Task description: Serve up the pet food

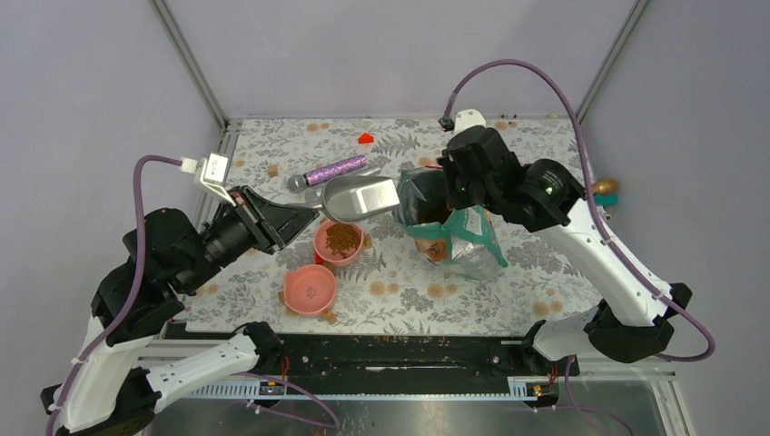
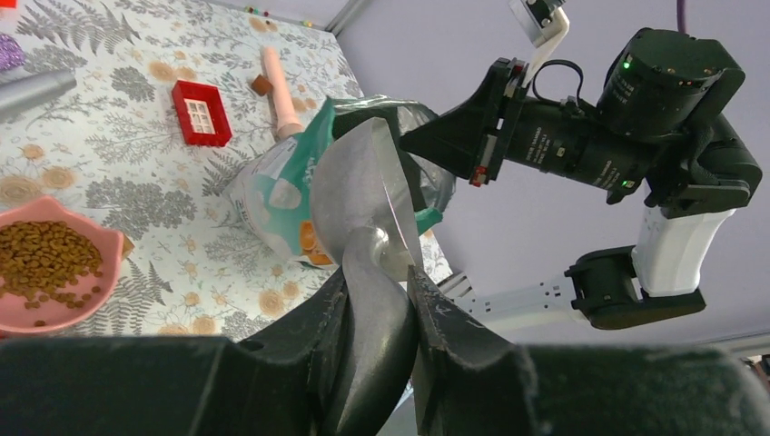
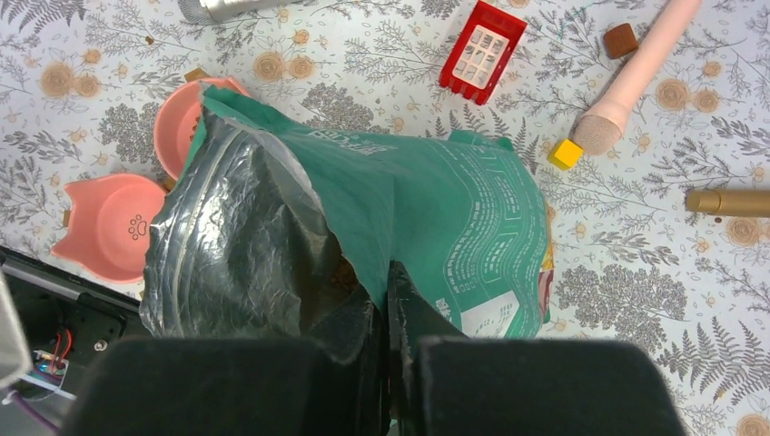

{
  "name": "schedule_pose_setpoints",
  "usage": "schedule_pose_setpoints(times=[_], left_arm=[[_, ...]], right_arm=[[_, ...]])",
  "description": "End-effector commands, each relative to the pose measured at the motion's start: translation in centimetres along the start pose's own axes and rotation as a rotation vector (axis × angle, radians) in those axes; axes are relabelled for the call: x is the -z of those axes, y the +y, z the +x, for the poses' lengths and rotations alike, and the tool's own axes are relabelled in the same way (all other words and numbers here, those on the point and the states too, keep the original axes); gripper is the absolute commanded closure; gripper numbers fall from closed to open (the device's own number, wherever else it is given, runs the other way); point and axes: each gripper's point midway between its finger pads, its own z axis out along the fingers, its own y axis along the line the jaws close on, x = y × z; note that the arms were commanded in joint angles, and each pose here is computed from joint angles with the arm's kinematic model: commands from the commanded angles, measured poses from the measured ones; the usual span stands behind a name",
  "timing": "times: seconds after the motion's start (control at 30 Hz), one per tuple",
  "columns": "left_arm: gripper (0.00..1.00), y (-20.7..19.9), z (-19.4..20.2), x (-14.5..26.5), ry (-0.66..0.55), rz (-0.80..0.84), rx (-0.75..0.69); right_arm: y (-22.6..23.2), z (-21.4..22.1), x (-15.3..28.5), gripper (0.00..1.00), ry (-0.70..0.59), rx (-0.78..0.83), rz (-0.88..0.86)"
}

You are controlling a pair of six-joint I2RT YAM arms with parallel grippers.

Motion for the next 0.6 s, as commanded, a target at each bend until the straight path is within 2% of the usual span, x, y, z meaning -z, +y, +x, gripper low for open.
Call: schedule_pose_setpoints(times=[0.0, 0.13, 0.27, 0.57], left_arm=[[1.00, -1.5, 0.1, -0.7, 0.014, 0.061, 0.052], [1.00, 1.5, 1.4, -1.4, 0.023, -0.069, 0.088], [1.00, 3.3, 3.2, -1.9, 0.051, -0.118, 0.126], [1.00, 7.7, 6.9, -3.7, 0.095, -0.263, 0.159]], right_arm=[[1.8, -1.9, -1.6, 1.00, -0.093, -0.030, 0.055], [3.5, -2.2, -1.6, 1.00, -0.136, -0.008, 0.096], [5.6, -2.2, -1.6, 1.00, -0.171, 0.036, 0.096], [13.0, 0.8, -2.9, 1.00, -0.169, 0.143, -0.028]])
